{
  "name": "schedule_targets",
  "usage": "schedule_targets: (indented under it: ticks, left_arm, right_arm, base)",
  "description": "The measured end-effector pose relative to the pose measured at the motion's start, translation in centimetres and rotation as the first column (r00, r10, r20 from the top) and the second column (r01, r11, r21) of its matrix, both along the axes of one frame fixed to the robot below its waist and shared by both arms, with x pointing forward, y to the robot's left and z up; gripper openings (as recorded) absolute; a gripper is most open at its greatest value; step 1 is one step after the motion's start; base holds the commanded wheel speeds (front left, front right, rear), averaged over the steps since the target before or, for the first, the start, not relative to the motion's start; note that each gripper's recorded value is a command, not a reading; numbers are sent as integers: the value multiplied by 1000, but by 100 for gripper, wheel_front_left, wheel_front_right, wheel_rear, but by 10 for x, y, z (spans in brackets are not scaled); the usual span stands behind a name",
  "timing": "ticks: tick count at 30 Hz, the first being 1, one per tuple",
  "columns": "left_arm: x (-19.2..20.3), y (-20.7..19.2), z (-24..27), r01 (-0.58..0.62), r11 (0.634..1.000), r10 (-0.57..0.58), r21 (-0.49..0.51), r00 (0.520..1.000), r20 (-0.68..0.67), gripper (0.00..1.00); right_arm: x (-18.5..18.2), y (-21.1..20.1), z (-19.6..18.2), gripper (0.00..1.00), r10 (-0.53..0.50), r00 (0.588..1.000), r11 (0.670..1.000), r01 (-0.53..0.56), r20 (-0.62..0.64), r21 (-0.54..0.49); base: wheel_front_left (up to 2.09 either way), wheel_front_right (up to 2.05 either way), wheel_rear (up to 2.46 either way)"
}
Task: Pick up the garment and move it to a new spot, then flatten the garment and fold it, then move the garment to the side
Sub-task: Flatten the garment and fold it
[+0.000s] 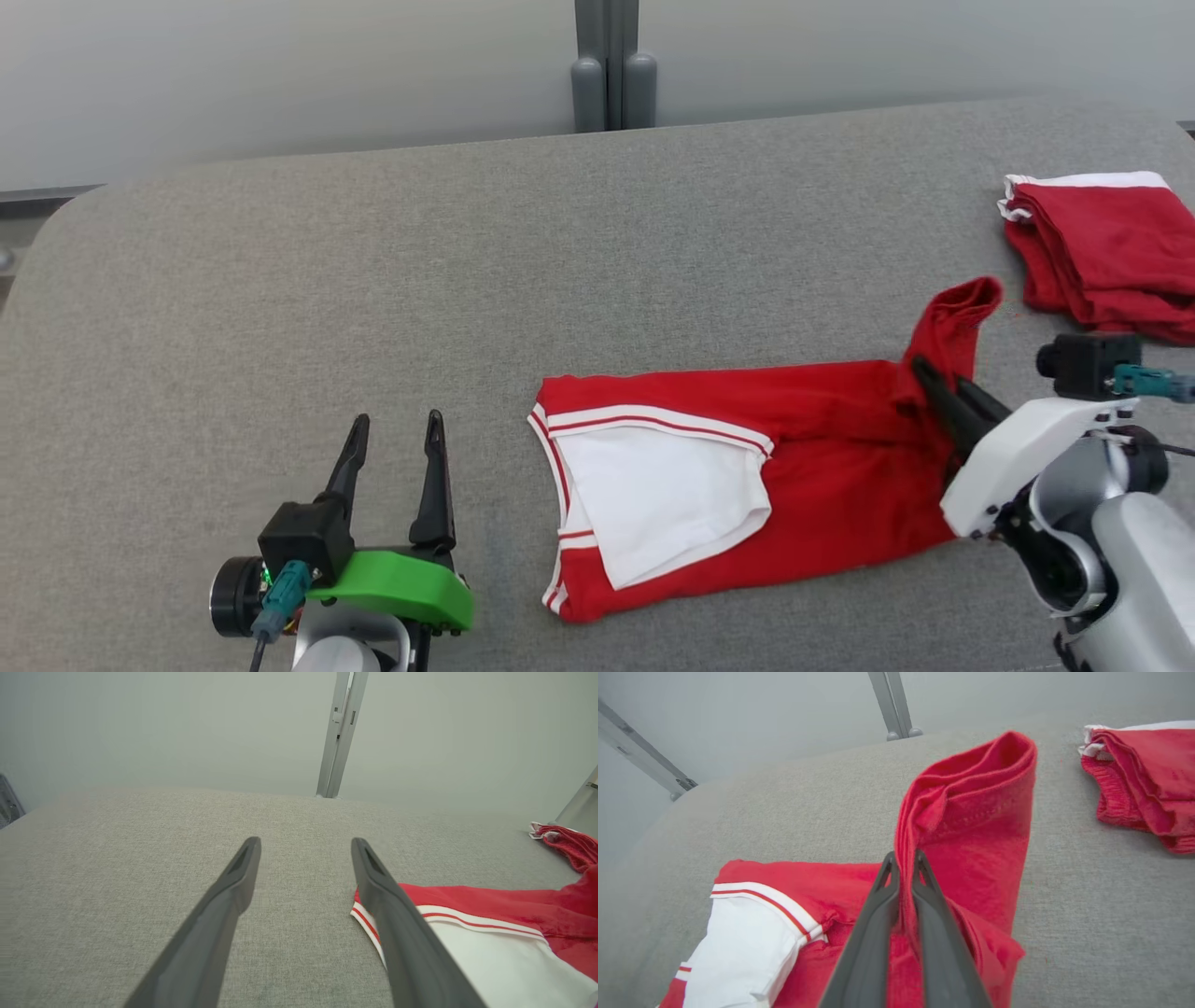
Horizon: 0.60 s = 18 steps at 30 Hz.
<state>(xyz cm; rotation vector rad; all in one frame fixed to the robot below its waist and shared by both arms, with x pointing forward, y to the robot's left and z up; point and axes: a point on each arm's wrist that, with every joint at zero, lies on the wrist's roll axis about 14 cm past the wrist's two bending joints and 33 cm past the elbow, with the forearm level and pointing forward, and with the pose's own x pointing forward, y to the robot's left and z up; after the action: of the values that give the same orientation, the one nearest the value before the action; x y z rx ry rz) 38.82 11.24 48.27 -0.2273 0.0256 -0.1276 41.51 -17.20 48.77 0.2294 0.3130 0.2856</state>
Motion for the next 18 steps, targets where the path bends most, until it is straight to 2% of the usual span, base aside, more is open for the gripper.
schedule_targets:
  ticks: [5, 10, 14, 18]
  left_arm:
    - [-3, 11, 3, -30, 1000, 30, 0, 1000, 10, 100]
    - [-7, 20, 4, -59, 998, 60, -4, 998, 12, 100]
    - [-9, 32, 6, -98, 995, 98, -7, 995, 18, 100]
    - [-12, 43, 6, -130, 992, 130, -6, 991, 15, 100]
  right_arm:
    - [-8, 70, 10, 0, 171, 985, 983, -172, 15, 67]
    - [-19, 132, 4, 0, 313, 950, 943, -309, -14, 125]
    - [-27, 172, -4, 0, 405, 913, 906, -393, -45, 159]
    - [-31, 194, -17, 0, 462, 883, 881, -447, -83, 155]
  base:
    - [0, 0, 0]
    - [0, 0, 0]
    - [0, 0, 0]
    - [0, 0, 0]
